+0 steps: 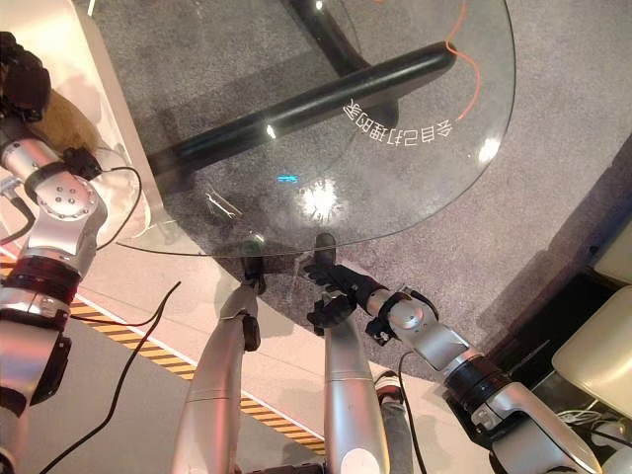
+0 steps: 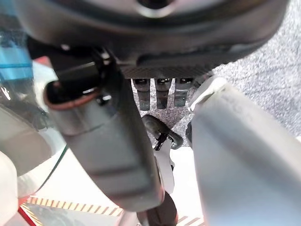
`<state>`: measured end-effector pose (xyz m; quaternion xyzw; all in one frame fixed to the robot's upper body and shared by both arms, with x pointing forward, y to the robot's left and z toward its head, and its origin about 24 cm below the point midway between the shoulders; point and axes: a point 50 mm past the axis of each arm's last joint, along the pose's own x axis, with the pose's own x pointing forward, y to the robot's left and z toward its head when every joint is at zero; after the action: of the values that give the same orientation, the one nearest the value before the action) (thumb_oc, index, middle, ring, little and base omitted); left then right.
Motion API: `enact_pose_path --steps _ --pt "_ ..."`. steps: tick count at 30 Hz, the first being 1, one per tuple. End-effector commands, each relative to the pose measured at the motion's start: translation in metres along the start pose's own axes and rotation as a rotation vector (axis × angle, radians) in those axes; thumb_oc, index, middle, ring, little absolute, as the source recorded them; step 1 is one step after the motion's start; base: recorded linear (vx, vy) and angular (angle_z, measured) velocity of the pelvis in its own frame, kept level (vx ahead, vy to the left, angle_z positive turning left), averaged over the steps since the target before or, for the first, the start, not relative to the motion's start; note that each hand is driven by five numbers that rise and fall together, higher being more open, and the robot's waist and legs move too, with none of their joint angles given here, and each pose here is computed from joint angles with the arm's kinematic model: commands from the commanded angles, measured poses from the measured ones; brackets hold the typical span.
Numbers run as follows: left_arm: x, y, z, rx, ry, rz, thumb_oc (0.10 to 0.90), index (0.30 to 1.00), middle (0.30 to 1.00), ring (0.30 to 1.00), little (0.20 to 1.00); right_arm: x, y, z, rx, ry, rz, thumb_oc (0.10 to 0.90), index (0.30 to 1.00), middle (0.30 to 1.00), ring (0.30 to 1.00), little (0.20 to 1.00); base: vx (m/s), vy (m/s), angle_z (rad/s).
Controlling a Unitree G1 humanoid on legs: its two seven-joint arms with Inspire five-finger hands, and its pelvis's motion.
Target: Wipe the table with a cloth and put it in the basket.
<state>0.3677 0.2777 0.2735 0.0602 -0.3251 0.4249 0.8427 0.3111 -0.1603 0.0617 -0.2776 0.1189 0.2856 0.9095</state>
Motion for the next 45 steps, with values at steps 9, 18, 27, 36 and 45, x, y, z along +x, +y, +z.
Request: enact_pose_path --steps 9,18,27,36,45 --pt "0.044 0.042 -0.016 0.172 0.237 0.031 0.8 0.9 0.9 0.9 0.9 0.008 0.027 0.009 0.072 -0.094 0.07 0.8 0.9 0.9 0.9 0.9 0.0 -0.003 -0.02" --pt "0.04 0.046 -0.029 0.164 0.305 0.025 0.8 0.9 0.9 0.9 0.9 0.008 0.023 0.016 0.082 -0.111 0.053 0.8 0.9 0.9 0.9 0.9 -0.01 -0.014 0.02" --pt "0.03 0.049 -0.037 0.141 0.304 0.039 0.8 0.9 0.9 0.9 0.9 0.007 0.028 0.018 0.095 -0.116 0.043 0.8 0.9 0.9 0.9 0.9 -0.02 -0.025 0.0" --pt "0.027 0.069 -0.036 0.031 0.243 0.103 0.8 0.9 0.9 0.9 0.9 -0.001 0.031 0.012 0.117 -0.118 0.02 0.8 0.9 0.9 0.9 0.9 -0.05 -0.069 0.02" --pt "0.032 0.073 -0.004 -0.149 0.062 0.044 0.8 0.9 0.9 0.9 0.9 -0.007 0.035 -0.002 0.153 -0.111 -0.004 0.8 0.9 0.9 0.9 0.9 -0.05 -0.072 0.04"
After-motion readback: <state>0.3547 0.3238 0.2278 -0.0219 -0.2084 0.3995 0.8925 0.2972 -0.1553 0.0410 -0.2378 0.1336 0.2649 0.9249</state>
